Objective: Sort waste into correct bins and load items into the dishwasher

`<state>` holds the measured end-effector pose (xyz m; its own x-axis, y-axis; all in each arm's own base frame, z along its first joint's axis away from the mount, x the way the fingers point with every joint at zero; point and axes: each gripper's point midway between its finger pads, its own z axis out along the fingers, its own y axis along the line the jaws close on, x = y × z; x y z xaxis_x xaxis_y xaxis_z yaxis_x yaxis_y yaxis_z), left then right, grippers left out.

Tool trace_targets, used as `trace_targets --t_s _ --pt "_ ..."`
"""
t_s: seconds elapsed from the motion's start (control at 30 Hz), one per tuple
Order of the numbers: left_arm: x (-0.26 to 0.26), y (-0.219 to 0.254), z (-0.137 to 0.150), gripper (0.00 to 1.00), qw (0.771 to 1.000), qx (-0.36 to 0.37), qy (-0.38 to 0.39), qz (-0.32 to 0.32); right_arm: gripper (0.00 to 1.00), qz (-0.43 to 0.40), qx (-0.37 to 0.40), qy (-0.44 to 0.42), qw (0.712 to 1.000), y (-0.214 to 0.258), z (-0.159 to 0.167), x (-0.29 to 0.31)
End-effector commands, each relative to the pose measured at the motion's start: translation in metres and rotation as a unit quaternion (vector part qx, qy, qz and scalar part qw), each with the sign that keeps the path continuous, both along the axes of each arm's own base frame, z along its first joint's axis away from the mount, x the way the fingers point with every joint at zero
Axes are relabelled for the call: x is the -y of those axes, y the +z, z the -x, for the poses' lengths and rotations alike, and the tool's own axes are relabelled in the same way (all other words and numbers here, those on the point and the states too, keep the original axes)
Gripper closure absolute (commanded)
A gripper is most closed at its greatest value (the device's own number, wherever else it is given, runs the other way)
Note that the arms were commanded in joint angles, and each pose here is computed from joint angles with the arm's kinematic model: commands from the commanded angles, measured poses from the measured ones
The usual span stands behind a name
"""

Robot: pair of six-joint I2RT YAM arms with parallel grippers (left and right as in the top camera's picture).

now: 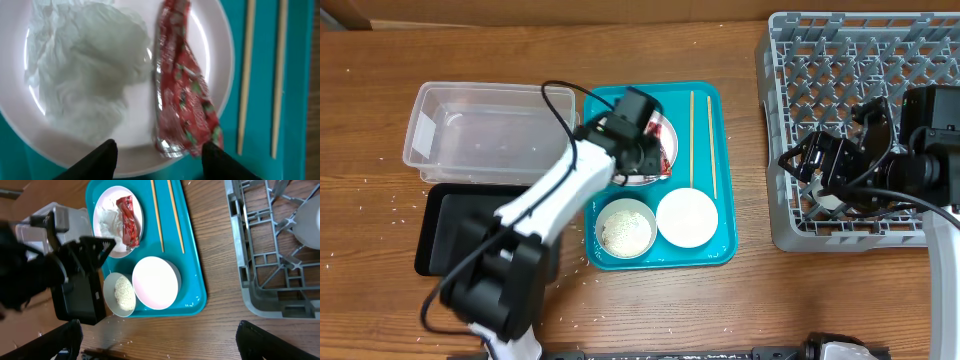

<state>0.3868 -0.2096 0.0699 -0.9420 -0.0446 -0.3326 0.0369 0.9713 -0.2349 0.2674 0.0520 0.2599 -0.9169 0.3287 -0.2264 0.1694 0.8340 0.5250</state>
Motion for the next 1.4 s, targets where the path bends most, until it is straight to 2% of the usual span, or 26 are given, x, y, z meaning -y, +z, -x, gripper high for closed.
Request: trace_targets --t_s 0.0,0.13,0.2,0.23,0.3,0.33,0.37,0.5,0.63,0.83,0.93,1.07,1.17,1.2,1.27,1.3,1.37 --pt "0.016 -0.024 -0.004 0.44 0.996 -0.041 -0.041 0.063 0.0 -0.002 0.012 0.007 1.0 0.007 -0.002 -0.003" --pt "0.021 -0.042 -0.006 0.46 0.995 -0.05 -0.044 0.068 0.0 -0.002 0.012 0.007 1.0 0.007 -0.002 -0.003" --pt "0.021 -0.053 -0.004 0.51 0.995 -0.062 -0.045 0.067 0.0 -0.002 0.012 0.007 1.0 0.007 -0.002 -0.003" --pt "0.022 -0.058 -0.002 0.56 0.994 -0.069 -0.046 0.067 0.0 -0.002 0.012 0.007 1.0 0.007 -0.002 -0.003" --pt "0.022 -0.065 0.001 0.78 0.993 -0.08 -0.046 0.067 0.0 -0.002 0.012 0.007 1.0 0.007 -0.002 -0.003" --pt "0.021 -0.066 0.002 0.92 0.993 -0.084 -0.045 0.067 0.0 -0.002 0.012 0.007 1.0 0.007 -0.002 -0.003" --pt "0.021 -0.066 0.003 0.96 0.993 -0.087 -0.04 0.067 0.0 -0.002 0.012 0.006 1.0 0.007 -0.002 -0.003" --pt "0.019 -0.048 -0.004 0.96 0.994 -0.079 -0.027 0.073 0.0 -0.002 0.012 0.007 1.0 0.007 -0.002 -0.003" --pt "0.007 -0.001 -0.015 0.96 0.995 -0.065 -0.01 0.078 0.0 -0.002 0.012 0.007 1.0 0.007 -0.002 -0.003" --pt "-0.061 0.07 -0.022 0.96 0.993 -0.047 0.102 0.043 0.0 -0.002 0.012 0.007 1.0 0.007 -0.002 -0.003" --pt "-0.106 0.082 -0.02 0.96 0.982 -0.048 0.179 0.023 0.0 -0.002 0.012 0.007 1.0 0.007 -0.002 -0.003" --pt "-0.174 0.077 -0.013 0.96 0.95 -0.067 0.305 -0.023 0.0 -0.002 0.012 0.006 1.0 0.007 -0.002 -0.003" --pt "-0.196 0.065 -0.012 0.96 0.938 -0.076 0.337 -0.032 0.0 -0.002 0.012 0.006 1.0 0.007 -0.002 -0.003" --pt "-0.199 0.06 -0.012 0.93 0.936 -0.081 0.34 -0.034 0.0 -0.002 0.012 0.006 1.0 0.007 -0.002 -0.003" --pt "-0.198 0.055 -0.014 0.72 0.941 -0.082 0.325 -0.04 0.0 -0.002 0.012 0.007 1.0 0.007 -0.002 -0.003" --pt "-0.194 0.055 -0.018 0.65 0.949 -0.074 0.302 -0.044 0.0 -0.002 0.012 0.007 1.0 0.007 -0.002 -0.003" --pt "-0.187 0.062 -0.024 0.6 0.959 -0.055 0.275 -0.048 0.0 -0.002 0.013 0.007 1.0 0.007 -0.002 -0.003"
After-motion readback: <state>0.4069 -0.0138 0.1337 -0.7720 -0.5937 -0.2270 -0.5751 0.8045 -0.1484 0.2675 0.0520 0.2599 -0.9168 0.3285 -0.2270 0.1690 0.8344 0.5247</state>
